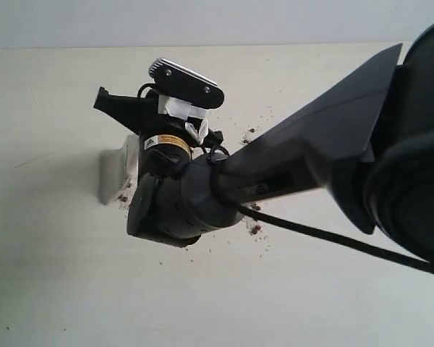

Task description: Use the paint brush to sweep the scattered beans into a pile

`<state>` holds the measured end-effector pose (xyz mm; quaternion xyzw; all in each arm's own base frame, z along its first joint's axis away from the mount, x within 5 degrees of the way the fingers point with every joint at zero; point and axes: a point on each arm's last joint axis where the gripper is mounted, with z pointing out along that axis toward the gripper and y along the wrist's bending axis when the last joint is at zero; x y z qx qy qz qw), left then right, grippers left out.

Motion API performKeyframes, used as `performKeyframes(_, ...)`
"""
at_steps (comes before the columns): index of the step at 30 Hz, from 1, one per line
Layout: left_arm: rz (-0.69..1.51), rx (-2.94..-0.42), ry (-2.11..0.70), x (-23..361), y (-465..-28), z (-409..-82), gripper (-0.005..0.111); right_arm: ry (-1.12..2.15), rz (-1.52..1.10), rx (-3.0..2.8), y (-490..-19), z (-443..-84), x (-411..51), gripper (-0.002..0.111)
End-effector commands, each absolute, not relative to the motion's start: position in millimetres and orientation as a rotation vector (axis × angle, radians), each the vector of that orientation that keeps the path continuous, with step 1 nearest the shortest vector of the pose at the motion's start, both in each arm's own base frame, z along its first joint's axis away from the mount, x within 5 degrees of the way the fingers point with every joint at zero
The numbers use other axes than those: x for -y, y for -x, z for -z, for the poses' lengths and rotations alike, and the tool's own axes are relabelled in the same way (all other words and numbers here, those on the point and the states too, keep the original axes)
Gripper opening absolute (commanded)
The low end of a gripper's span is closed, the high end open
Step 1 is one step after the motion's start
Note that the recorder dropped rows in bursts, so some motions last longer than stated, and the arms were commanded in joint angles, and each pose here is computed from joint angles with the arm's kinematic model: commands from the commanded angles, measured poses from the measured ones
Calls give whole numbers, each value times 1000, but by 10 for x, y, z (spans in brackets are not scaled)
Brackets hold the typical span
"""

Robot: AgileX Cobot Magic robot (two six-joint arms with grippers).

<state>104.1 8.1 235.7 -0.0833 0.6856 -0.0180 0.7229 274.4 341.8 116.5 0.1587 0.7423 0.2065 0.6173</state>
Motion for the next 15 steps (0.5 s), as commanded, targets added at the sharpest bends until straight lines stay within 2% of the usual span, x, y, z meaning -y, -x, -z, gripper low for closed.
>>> performKeyframes(1, 45, -1515, 185, -79, -1036, -2348, 0, -266, -276, -1720, -2737, -1265, -3344, 0)
performKeyframes(9, 45, -1515, 185, -79, -1036, -2348, 0, -193, -28, -1712, -2727, -1490, -3215, 0)
performKeyframes(15, 45, -1515, 185, -79, -1036, -2348, 0, -248, -7, -1688, -2719, -1595, -3163, 0)
